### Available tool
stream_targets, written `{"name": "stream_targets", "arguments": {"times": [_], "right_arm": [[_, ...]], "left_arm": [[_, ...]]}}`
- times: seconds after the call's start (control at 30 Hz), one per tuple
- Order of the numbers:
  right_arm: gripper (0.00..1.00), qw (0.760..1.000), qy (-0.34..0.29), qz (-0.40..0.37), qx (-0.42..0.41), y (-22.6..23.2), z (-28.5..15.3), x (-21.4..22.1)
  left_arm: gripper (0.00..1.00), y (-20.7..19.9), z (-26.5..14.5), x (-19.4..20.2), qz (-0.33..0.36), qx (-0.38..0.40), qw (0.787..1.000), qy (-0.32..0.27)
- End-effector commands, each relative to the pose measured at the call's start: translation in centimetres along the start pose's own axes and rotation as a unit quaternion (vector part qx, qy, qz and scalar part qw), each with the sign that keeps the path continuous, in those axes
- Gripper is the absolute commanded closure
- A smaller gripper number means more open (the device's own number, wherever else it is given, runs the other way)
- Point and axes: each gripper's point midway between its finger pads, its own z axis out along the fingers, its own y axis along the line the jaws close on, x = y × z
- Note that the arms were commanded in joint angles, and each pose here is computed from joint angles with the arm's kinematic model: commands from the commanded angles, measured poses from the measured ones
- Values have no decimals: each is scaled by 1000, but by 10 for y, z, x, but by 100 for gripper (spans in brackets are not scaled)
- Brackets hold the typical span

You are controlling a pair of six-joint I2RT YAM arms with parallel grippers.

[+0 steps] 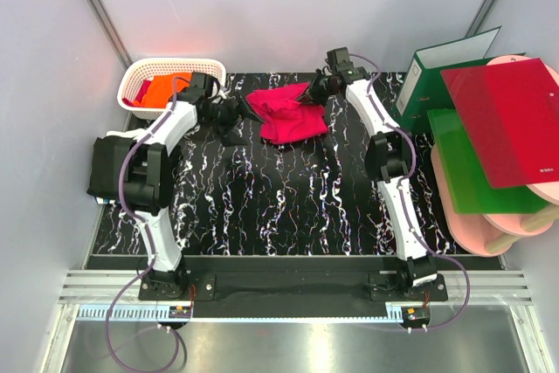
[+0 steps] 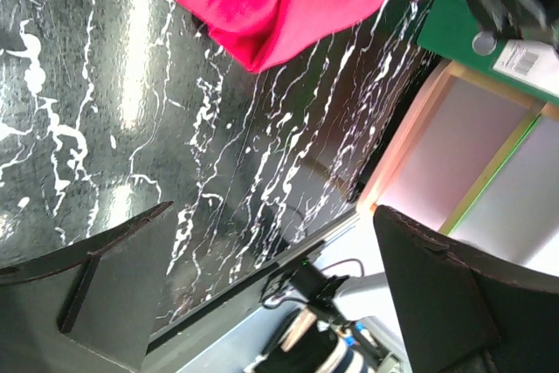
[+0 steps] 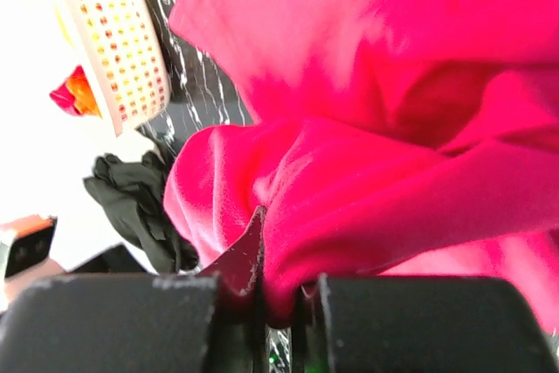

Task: Fold and stack the t-shirts
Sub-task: Fold the long partially folded tshirt into a neat square, then smooth out wrinkles on the folded tshirt

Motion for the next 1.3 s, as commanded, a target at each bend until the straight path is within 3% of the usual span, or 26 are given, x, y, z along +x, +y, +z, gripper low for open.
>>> {"name": "stream_targets", "arguments": {"times": [0.0,0.07,0.13,0.17,0.2,0.37,0.5,0.57,0.6,0.73,1.0,1.13,1.2,1.23,1.27], "right_arm": [[89,997,-11,-18,-73,23,10,-14],[81,996,-17,-26,-88,27,15,-17],[59,994,-44,-42,-89,26,19,-29],[37,993,-57,-56,-92,27,22,-34],[1,992,-67,-62,-88,24,25,-38],[0,986,-116,-102,-67,25,16,-57],[0,971,-180,-147,-64,73,-54,-71],[0,966,-195,-161,-45,74,-73,-71],[0,960,-217,-172,-52,94,-103,-73],[0,957,-224,-181,-45,101,-148,-59],[0,940,-268,-203,-62,127,-248,-33],[0,939,-272,-202,-61,122,-270,-20],[0,939,-272,-202,-64,123,-280,-12],[0,943,-262,-196,-58,114,-275,-7],[0,944,-259,-196,-60,114,-279,-1]], "left_arm": [[1,-7,-11,14,45,21,999,7],[1,5,-3,23,44,14,999,27],[1,14,5,35,50,9,998,48],[1,16,7,41,50,9,997,58],[1,17,10,45,55,10,996,66],[1,10,27,63,94,6,991,91],[1,-5,40,43,92,-8,994,59],[1,-1,56,34,62,-26,997,45],[1,-8,64,28,64,-14,997,31],[1,-10,101,9,7,0,1000,5],[1,-7,149,-7,-1,-8,1000,-25],[1,-4,177,-16,-12,-18,999,-36],[10,-7,189,-20,-13,-15,999,-37],[24,-10,192,-19,-20,-9,999,-32],[89,-10,196,-19,-24,-6,999,-25]]}}
